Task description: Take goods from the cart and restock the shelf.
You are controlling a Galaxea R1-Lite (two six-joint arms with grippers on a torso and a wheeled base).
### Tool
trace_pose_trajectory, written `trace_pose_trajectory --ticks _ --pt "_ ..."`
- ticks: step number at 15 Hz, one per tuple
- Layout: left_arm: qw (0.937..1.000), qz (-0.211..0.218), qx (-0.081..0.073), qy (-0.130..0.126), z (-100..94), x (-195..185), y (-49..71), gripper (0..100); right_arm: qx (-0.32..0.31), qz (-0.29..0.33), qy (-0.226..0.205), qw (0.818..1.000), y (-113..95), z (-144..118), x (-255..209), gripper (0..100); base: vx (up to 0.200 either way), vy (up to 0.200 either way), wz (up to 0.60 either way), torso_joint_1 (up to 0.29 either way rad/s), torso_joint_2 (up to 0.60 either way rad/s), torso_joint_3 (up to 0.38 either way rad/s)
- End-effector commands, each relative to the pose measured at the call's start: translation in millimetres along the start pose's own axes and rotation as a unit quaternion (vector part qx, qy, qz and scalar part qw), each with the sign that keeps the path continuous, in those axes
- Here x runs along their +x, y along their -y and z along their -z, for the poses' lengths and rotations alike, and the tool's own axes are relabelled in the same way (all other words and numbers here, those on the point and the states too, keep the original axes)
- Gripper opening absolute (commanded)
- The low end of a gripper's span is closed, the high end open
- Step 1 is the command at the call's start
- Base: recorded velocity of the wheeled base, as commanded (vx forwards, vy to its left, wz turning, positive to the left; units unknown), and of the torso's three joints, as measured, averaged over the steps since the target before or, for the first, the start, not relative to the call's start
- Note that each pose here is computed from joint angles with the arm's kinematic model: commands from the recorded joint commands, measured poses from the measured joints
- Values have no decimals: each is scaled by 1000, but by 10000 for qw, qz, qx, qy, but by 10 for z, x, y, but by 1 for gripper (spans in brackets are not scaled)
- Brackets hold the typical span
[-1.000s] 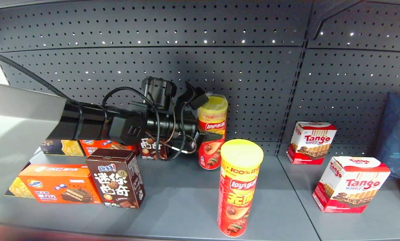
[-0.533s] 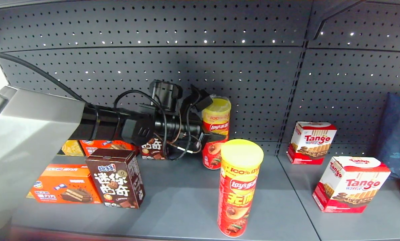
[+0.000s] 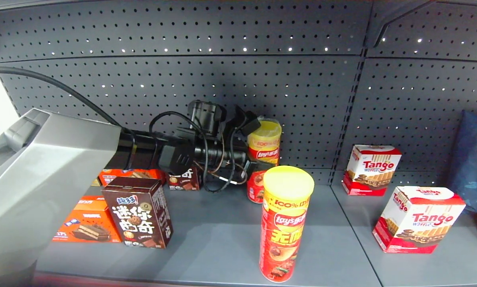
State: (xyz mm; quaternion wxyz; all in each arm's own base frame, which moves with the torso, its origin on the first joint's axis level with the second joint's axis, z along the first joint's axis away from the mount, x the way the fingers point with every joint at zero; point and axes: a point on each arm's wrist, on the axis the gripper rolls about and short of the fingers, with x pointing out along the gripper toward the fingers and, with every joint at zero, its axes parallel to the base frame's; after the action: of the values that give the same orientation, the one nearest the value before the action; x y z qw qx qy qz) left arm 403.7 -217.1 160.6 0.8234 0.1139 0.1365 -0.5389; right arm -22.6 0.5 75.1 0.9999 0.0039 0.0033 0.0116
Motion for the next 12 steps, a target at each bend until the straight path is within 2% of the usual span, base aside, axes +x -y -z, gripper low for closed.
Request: trace_pose_trajectory --ticks 1,10,12 --pt "10000 10 -21 -27 25 23 -6 0 0 -7 -13 10000 0 0 2 100 0 0 0 0 0 0" --pt "10000 16 -43 -45 1 -26 23 0 0 -7 -13 10000 0 0 2 100 0 0 0 0 0 0" --pt "9997 79 -154 -188 67 -89 104 0 0 -7 -13 10000 0 0 2 100 0 0 0 0 0 0"
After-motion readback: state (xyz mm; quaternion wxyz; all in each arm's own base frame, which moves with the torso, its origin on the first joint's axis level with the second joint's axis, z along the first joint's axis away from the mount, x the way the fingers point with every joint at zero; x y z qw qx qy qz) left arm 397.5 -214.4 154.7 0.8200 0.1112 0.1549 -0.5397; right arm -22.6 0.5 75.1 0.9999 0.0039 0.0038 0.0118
